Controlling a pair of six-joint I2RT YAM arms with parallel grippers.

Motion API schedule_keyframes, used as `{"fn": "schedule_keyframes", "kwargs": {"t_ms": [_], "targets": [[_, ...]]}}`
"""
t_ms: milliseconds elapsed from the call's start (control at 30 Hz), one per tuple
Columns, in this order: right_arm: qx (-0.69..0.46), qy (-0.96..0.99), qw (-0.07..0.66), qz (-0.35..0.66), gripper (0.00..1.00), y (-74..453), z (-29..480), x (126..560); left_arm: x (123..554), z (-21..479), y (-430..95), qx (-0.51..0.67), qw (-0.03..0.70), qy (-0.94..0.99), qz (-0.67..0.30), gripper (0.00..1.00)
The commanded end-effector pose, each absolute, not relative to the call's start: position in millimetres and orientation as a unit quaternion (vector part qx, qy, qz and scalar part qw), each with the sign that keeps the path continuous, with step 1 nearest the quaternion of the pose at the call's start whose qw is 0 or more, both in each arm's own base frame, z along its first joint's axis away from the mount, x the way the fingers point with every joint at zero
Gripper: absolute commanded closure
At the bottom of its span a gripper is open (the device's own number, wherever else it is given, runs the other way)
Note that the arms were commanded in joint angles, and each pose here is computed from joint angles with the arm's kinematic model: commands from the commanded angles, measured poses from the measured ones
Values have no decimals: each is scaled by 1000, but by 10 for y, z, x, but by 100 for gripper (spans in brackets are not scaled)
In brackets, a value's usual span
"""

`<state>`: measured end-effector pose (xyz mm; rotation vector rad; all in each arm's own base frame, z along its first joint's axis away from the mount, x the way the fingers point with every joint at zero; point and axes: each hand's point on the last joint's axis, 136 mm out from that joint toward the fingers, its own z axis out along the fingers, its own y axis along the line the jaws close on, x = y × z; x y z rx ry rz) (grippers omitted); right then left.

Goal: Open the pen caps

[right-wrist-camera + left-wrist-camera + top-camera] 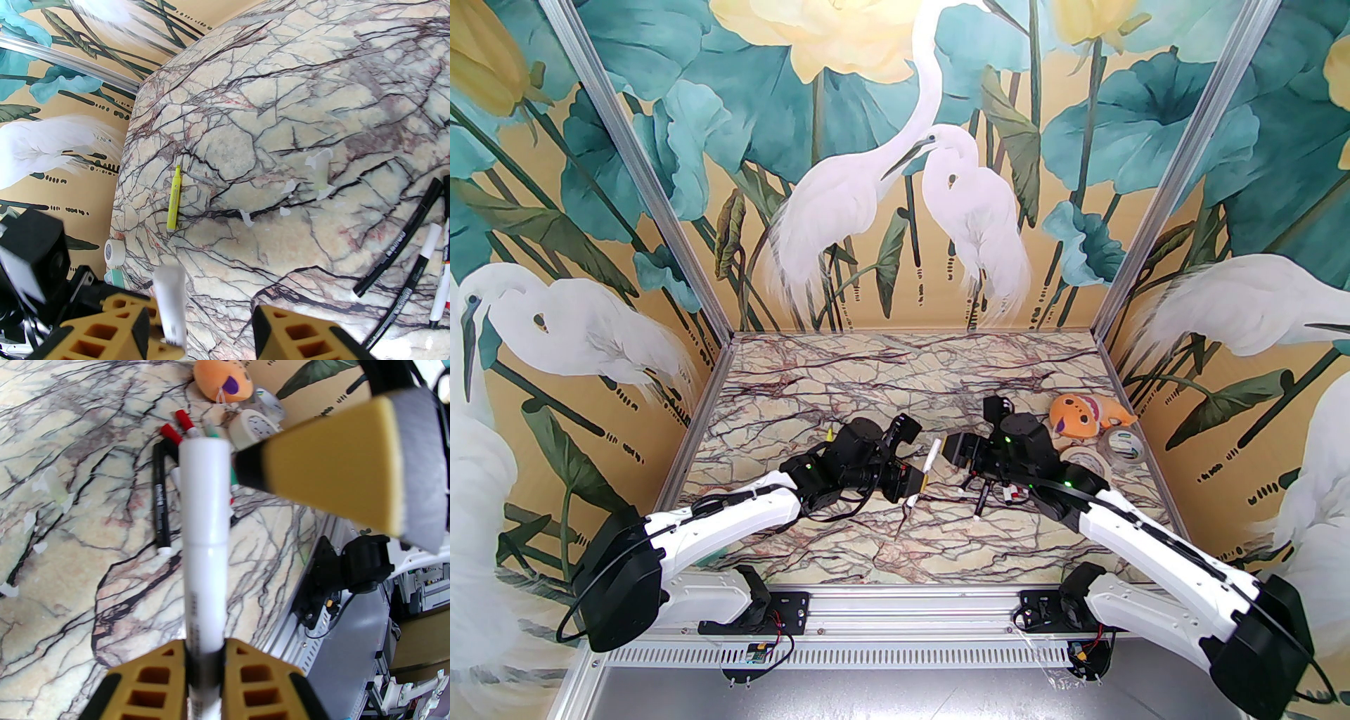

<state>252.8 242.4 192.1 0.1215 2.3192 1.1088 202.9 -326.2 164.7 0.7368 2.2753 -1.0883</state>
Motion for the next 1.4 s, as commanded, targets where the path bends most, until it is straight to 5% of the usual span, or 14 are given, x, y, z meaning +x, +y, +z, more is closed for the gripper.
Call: {"fn": "schedule_keyframes", "kwargs": {"t_ms": [0, 867, 1167, 1367], "targets": [[33, 848, 299, 437, 45, 2582, 2148, 2614, 1968, 1688, -3280, 275, 245, 828, -424, 81], [23, 860, 287, 421, 81, 2722, 1986, 2659, 1982, 1633, -3312, 272, 240, 825, -432, 82], [27, 848, 292, 441, 84, 2754, 2083, 2661, 1959, 1723, -3391, 265, 239, 808, -469, 67], [28, 842, 286, 457, 85, 2795, 2122, 2648, 1991, 1688, -3391, 260, 242, 811, -464, 69]]}}
